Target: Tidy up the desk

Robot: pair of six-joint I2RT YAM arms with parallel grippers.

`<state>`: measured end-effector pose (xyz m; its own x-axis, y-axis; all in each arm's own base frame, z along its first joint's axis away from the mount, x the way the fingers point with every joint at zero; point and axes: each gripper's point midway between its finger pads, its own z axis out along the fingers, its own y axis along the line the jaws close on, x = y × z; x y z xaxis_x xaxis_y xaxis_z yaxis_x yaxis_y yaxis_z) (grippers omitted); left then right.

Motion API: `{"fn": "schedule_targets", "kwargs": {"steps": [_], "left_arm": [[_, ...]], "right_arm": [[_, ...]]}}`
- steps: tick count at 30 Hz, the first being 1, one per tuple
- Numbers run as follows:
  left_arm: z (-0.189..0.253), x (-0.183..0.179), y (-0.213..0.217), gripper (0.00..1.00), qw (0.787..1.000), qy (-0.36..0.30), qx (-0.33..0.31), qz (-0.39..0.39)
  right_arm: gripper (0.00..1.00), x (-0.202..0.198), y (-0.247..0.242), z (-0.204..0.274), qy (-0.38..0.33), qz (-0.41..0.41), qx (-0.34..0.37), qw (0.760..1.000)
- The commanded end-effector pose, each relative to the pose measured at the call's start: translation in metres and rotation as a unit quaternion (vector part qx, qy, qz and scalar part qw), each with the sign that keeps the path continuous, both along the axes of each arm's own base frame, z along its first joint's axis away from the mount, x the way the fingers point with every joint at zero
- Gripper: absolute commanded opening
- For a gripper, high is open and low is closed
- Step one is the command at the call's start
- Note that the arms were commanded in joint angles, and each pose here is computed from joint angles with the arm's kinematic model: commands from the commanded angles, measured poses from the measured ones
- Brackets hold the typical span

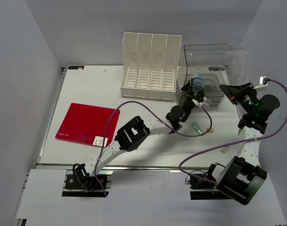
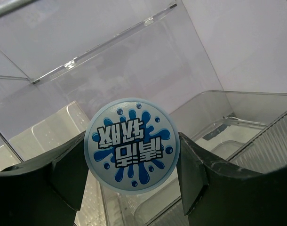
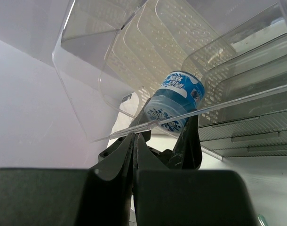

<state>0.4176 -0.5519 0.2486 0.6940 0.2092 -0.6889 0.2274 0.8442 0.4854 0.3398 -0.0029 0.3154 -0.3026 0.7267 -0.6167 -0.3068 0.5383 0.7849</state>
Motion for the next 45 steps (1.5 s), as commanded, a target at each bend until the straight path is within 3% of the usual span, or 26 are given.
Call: {"fn": "schedule_targets", "kwargs": {"steps": [1, 5, 7, 9, 13, 17, 22, 34, 42, 45], "left_arm": [[0.049, -0.006, 0.009, 0.0, 0.998, -0.026, -0.055, -0.01], [0.045, 0.0, 0.012, 0.04, 0.998, -0.016, -0.059, -0.009], [0.042, 0.006, 0.015, 0.16, 0.998, -0.013, -0.059, -0.006], [0.039, 0.006, 0.014, 0.2, 0.998, -0.01, -0.057, -0.008], [0.036, 0.006, 0.014, 0.43, 0.998, -0.005, -0.054, -0.01], [0.031, 0.006, 0.013, 0.6, 0.999, 0.0, -0.05, -0.012], [0.031, 0.005, 0.013, 0.73, 0.999, 0.003, -0.05, -0.015], [0.03, 0.004, 0.01, 0.86, 0.999, 0.008, -0.045, -0.025], [0.034, 0.001, 0.011, 0.89, 0.998, 0.004, -0.047, -0.029], [0.046, -0.015, 0.005, 0.89, 0.998, -0.009, -0.048, -0.048]], "right_arm": [[0.0, 0.001, 0.0, 0.027, -0.045, -0.003, -0.021, 0.999], [0.0, 0.001, 0.0, 0.026, -0.044, -0.005, -0.02, 0.999], [0.0, 0.001, 0.0, 0.026, -0.045, -0.005, -0.021, 0.999], [0.0, 0.001, -0.001, 0.026, -0.045, -0.007, -0.021, 0.999], [0.0, 0.002, 0.0, 0.024, -0.042, -0.006, -0.02, 0.999], [0.0, 0.002, 0.0, 0.024, -0.043, -0.007, -0.02, 0.999], [0.0, 0.002, -0.001, 0.025, -0.043, -0.008, -0.02, 0.999], [0.0, 0.001, -0.001, 0.025, -0.043, -0.009, -0.021, 0.999], [0.0, 0.001, 0.0, 0.023, -0.041, -0.008, -0.02, 0.999], [0.0, 0.002, -0.001, 0.022, -0.041, -0.01, -0.019, 0.999]]}}
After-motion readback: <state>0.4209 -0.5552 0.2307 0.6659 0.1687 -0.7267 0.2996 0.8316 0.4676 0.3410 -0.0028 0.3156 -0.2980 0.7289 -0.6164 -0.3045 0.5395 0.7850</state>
